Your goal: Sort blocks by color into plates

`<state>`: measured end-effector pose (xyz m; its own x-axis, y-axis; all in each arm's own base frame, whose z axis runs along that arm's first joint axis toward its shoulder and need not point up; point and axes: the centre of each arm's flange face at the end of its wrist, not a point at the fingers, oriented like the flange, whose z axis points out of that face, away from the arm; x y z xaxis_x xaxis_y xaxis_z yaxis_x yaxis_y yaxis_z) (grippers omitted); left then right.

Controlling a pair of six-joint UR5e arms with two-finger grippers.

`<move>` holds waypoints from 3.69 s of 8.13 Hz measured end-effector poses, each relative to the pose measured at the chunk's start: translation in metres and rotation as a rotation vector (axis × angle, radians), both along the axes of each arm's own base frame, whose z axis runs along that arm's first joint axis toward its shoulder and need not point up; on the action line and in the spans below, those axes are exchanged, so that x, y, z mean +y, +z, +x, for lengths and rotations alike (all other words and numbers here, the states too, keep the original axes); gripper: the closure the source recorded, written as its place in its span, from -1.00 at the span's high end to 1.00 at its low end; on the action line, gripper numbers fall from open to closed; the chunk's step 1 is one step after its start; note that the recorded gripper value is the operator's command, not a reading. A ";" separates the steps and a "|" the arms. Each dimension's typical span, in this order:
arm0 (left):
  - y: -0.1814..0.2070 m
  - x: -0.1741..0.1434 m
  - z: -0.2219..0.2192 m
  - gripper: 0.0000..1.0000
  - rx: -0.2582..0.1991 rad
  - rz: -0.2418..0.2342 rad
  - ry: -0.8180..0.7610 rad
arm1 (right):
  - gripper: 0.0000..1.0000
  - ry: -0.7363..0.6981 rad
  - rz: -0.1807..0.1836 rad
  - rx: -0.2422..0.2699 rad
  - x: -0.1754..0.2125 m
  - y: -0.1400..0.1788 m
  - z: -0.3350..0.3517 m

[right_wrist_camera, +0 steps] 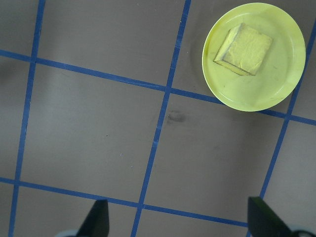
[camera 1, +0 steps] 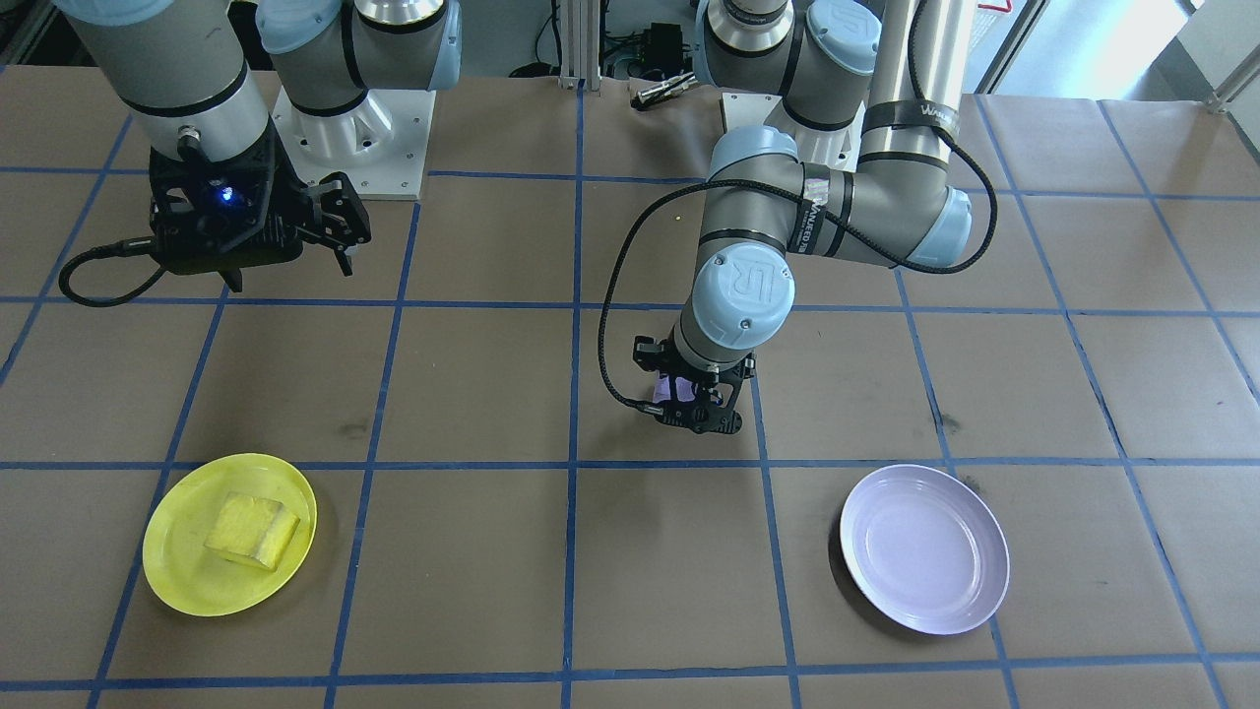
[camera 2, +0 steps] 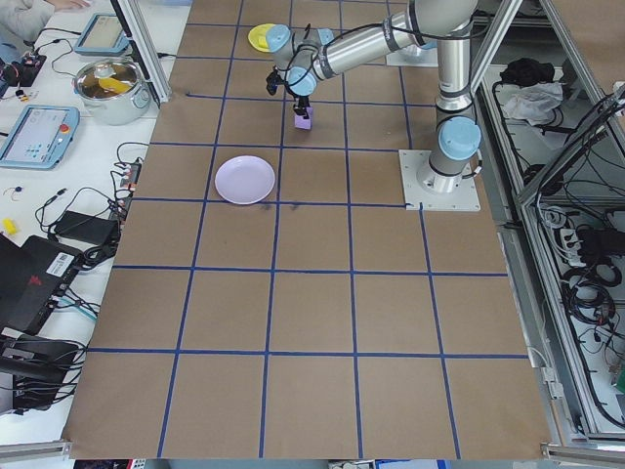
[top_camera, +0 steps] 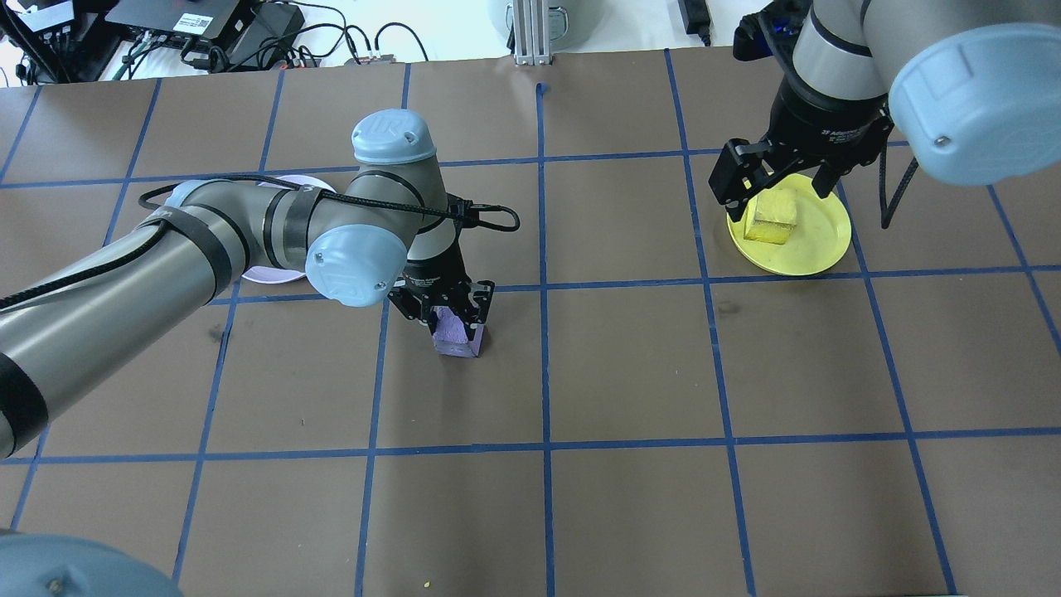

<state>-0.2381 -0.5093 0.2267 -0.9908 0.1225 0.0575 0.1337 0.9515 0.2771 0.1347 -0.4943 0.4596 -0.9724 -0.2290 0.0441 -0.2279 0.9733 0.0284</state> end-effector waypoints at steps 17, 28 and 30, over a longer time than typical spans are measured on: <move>0.030 -0.194 0.273 -0.11 -0.019 -0.054 0.092 | 1.00 -0.053 -0.003 0.027 0.003 -0.002 -0.003; 0.125 -0.174 0.191 0.79 -0.060 -0.186 0.133 | 1.00 -0.051 0.002 0.055 0.003 -0.003 -0.006; 0.201 -0.128 0.141 0.77 -0.058 -0.238 0.166 | 1.00 -0.050 0.000 0.071 0.003 -0.002 -0.008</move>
<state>-0.0970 -0.6377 0.4281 -0.9992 -0.0383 -0.0111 -0.0388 0.9982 0.0465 0.1269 -0.4910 0.4575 -0.9770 -0.1805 0.1135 -0.1767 0.9833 0.0429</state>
